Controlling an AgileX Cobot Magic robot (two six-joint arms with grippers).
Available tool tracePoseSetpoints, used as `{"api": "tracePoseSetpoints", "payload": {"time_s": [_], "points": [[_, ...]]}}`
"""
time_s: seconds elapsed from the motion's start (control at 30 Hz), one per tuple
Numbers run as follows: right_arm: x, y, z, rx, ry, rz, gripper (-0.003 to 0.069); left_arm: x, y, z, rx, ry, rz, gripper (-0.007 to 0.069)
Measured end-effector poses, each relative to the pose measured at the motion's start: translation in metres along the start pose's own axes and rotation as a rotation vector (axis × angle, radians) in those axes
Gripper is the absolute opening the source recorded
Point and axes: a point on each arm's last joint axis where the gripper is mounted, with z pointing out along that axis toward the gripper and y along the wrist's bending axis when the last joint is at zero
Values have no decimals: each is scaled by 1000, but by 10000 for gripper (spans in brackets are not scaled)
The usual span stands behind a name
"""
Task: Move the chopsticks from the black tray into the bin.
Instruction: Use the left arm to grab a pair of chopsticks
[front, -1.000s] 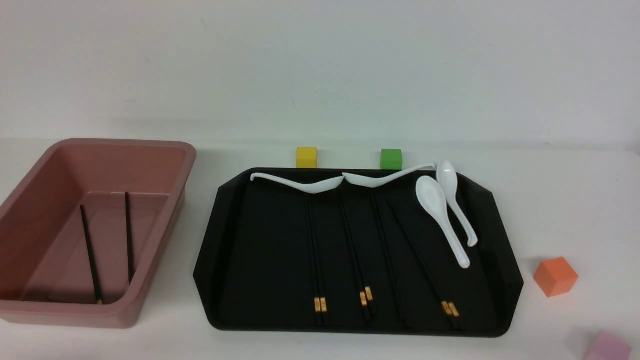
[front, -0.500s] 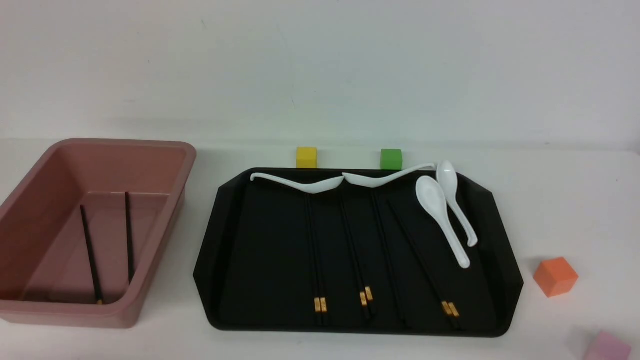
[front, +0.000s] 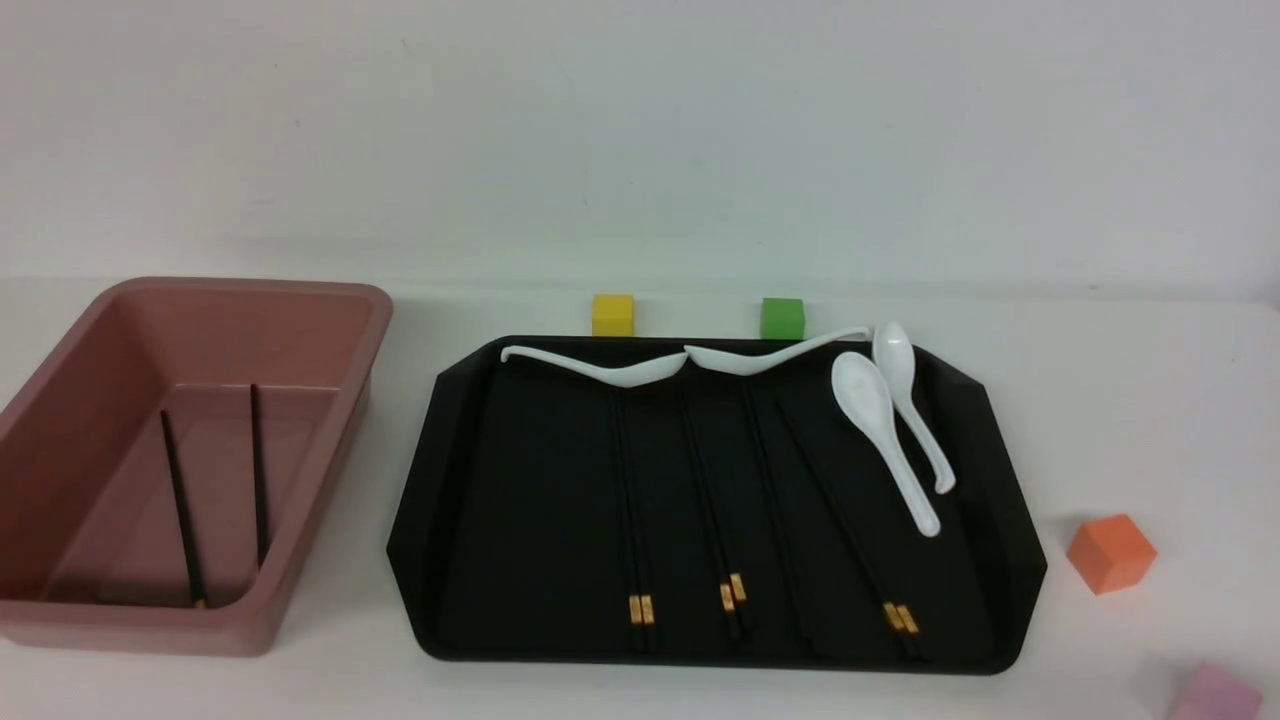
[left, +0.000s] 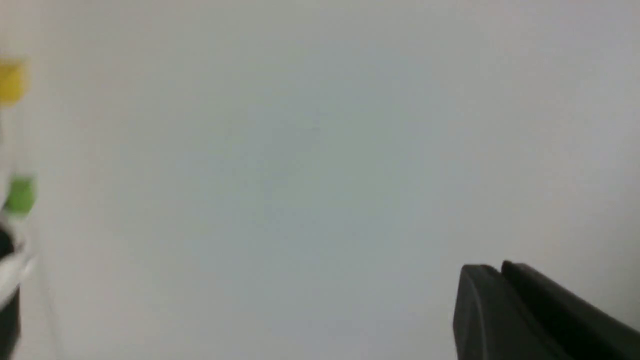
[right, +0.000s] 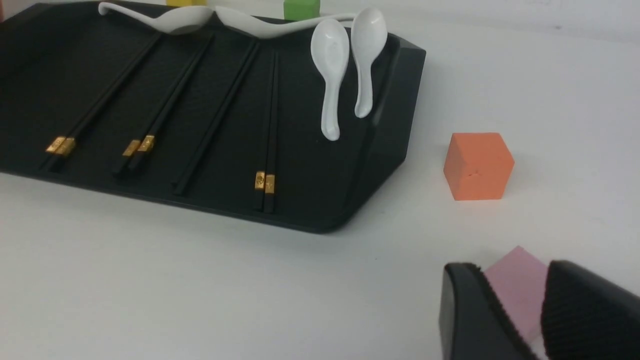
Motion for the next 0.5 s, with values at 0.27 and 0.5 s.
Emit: {"api": "tracePoseSetpoints", "payload": {"time_s": [0.27, 0.5], "points": [[0, 0, 0, 0, 0, 1, 240, 45, -28, 102, -348, 585, 504, -13], [0, 0, 0, 1, 0, -2, 240, 43, 44, 206, -948, 1119, 579, -13]]}}
